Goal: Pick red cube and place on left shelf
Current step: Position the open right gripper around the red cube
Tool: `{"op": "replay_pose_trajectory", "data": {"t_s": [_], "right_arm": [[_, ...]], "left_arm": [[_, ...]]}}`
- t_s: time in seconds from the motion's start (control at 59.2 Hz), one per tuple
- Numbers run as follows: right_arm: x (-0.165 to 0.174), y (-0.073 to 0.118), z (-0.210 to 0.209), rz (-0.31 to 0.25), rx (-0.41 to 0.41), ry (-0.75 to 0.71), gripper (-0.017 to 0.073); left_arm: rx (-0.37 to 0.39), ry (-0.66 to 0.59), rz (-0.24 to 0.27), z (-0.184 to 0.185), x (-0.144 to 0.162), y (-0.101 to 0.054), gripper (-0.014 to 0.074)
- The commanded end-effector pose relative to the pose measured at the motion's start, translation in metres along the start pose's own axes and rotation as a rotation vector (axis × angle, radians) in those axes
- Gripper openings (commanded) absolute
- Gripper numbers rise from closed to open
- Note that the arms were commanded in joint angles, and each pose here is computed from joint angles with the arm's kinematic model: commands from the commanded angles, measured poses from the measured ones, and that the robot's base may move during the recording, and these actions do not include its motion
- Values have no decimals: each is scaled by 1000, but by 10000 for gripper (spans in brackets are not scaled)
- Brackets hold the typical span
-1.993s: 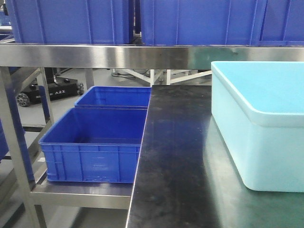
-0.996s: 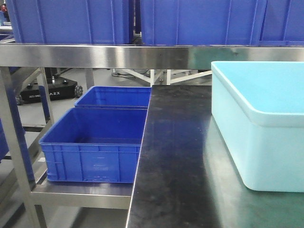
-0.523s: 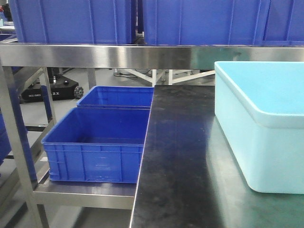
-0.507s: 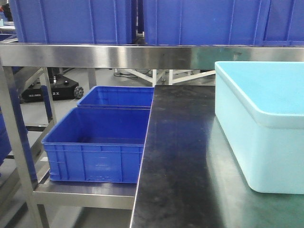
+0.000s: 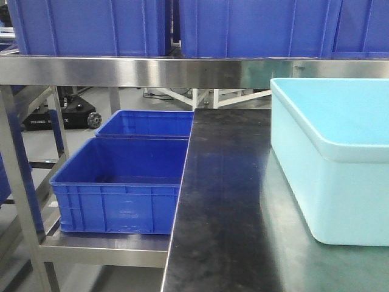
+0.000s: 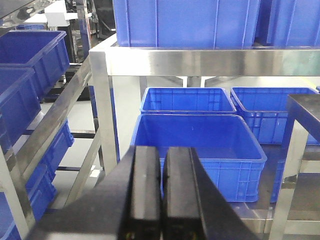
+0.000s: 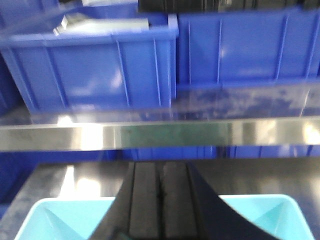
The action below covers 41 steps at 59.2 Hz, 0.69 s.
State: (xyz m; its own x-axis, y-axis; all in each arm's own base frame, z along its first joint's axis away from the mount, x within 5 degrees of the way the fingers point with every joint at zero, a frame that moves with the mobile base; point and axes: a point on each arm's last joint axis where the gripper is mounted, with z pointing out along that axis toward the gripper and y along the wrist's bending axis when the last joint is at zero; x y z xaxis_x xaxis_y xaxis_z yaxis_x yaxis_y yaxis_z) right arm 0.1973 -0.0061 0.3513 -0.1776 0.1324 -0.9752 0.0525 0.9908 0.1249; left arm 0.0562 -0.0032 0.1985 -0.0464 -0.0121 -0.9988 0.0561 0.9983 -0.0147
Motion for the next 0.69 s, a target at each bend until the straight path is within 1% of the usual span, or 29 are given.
{"op": "replay_pose_trajectory", "data": {"t_s": [0.0, 0.135, 0.253, 0.422, 0.574, 0.608, 0.642, 0.675], "right_arm": [[-28, 4, 17, -6, -3, 12, 50], [-32, 5, 43, -6, 14, 200, 50], [-24, 5, 61, -6, 30, 356, 50], [-5, 2, 78, -6, 47, 515, 50], [11, 1, 90, 1, 55, 612, 53], [14, 1, 92, 4, 56, 632, 68], [17, 1, 94, 8, 57, 648, 102], [20, 0, 95, 11, 58, 662, 157]], "left_arm": [[6, -80, -4, 0, -1, 0, 102], [6, -80, -4, 0, -1, 0, 102], [6, -80, -4, 0, -1, 0, 102], [6, -80, -4, 0, -1, 0, 102], [6, -80, -4, 0, -1, 0, 102], [6, -80, -4, 0, -1, 0, 102], [6, -80, -4, 0, -1, 0, 102], [6, -80, -4, 0, -1, 0, 102]]}}
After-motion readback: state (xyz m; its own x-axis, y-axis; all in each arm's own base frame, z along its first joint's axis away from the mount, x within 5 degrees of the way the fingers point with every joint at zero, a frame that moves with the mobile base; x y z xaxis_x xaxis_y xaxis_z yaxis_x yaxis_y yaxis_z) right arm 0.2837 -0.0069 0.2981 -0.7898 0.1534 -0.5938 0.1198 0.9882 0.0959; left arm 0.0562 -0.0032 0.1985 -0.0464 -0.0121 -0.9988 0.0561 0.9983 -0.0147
